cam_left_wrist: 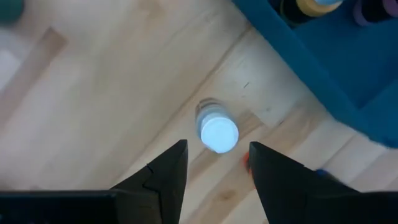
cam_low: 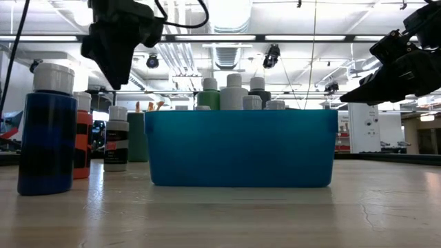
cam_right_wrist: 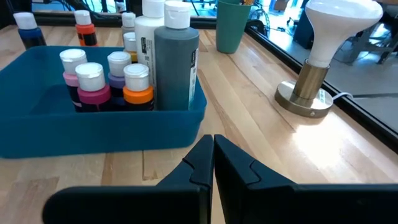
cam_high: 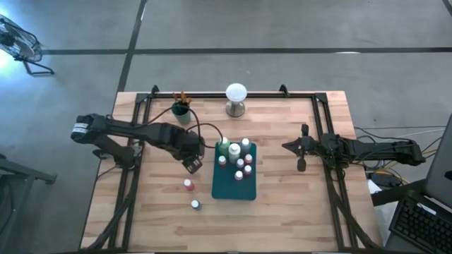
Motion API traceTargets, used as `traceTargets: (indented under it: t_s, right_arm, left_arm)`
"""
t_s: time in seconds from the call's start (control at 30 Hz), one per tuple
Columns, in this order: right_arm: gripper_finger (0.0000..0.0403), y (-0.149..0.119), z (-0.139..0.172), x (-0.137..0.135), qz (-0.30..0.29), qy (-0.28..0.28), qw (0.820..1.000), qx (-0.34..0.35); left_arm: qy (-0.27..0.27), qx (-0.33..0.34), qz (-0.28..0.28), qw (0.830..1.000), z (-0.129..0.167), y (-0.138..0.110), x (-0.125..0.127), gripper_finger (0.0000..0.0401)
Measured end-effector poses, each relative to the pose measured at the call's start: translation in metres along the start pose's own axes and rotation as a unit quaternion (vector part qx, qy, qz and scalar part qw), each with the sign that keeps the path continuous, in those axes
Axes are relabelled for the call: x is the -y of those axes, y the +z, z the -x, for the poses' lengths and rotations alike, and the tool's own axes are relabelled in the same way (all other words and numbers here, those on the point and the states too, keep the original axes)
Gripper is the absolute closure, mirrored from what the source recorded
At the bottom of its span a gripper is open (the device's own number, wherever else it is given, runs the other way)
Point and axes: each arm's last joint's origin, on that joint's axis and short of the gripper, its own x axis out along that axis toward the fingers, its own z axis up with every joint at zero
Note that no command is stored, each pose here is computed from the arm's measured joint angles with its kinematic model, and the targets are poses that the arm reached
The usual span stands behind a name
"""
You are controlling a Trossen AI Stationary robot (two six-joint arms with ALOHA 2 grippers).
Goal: Pick & Place Paint Supplies
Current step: Put the gray paint bottle into the blue bin
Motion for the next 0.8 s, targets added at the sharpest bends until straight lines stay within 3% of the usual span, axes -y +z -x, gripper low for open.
traceTargets:
  t_s: [0.13,0.47,0.8]
  right_arm:
    - [0.0394,0.0,0.0,0.0,-0.003,0.0,1.0,0.0]
    - [0.0394,0.0,0.0,0.0,0.001,0.0,1.0,0.0]
    - [0.0394,0.0,0.0,0.0,-0.003,0.0,1.0,0.0]
  left_arm:
    - [-0.009,-0.012,0.043,0.999,0.0,-0.001,0.001,0.0224]
    - [-0.005,-0.027,0.06,0.998,-0.007,0.001,0.001,0.0223]
    - [0.004,-0.054,0.059,0.997,-0.021,0.005,0.006,0.0172]
